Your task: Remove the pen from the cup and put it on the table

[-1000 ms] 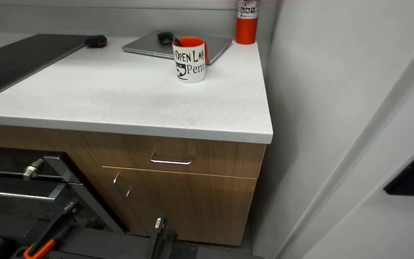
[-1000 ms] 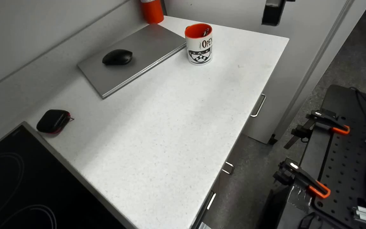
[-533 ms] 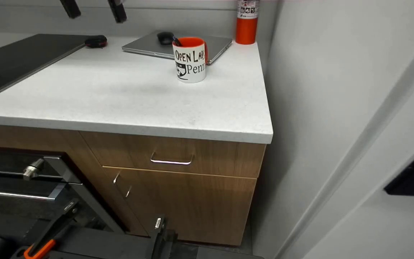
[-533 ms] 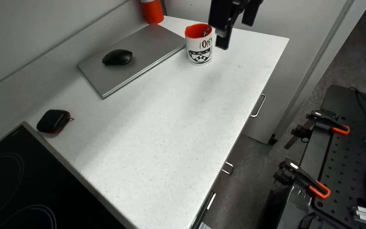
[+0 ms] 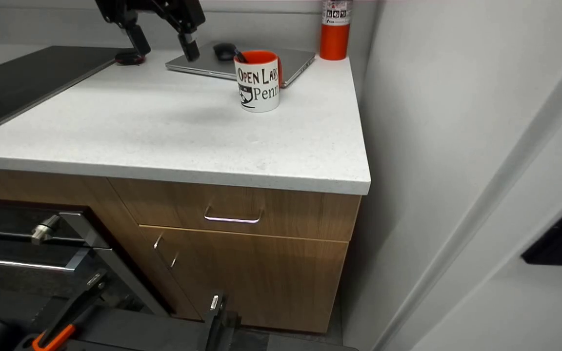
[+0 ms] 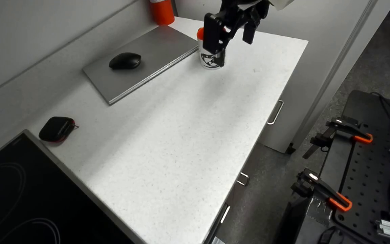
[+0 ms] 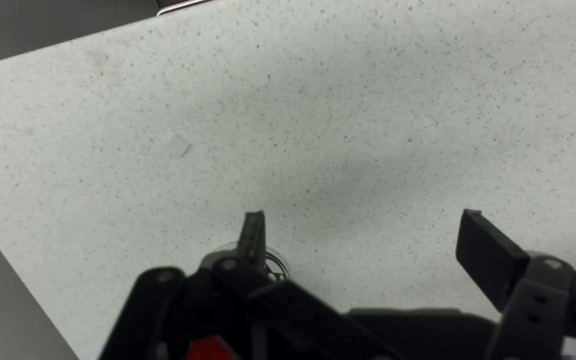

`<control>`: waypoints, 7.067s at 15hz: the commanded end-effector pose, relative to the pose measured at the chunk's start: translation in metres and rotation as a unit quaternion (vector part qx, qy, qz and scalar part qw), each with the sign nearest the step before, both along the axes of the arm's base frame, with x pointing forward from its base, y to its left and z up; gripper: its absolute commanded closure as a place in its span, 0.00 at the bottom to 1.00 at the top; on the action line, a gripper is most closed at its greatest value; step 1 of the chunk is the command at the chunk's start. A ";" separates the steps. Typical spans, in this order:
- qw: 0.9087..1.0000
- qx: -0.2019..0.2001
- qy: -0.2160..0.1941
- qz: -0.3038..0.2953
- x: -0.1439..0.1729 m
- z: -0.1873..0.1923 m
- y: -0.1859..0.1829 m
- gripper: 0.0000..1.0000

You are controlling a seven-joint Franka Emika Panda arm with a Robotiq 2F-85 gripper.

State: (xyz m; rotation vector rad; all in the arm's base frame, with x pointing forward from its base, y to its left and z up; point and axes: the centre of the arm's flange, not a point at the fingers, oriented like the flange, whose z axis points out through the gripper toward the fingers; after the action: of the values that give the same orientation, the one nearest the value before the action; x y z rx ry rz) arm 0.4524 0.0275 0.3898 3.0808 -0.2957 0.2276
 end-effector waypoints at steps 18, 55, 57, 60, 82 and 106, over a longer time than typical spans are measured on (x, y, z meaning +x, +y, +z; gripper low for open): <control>0.971 -0.034 -0.059 -0.229 0.067 -0.011 -0.067 0.00; 0.969 0.037 -0.085 -0.228 0.061 0.011 -0.070 0.99; 0.967 0.034 -0.117 -0.225 0.051 0.035 -0.076 0.99; 0.964 0.043 -0.173 -0.198 0.027 0.077 -0.079 0.99; 0.984 0.095 -0.115 0.101 0.014 -0.010 0.060 0.99; 0.993 0.067 -0.080 0.054 0.071 -0.056 0.016 0.00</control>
State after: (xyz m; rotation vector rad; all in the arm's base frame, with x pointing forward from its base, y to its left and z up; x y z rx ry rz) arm 0.5238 0.0436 0.3337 3.2211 -0.1555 0.4785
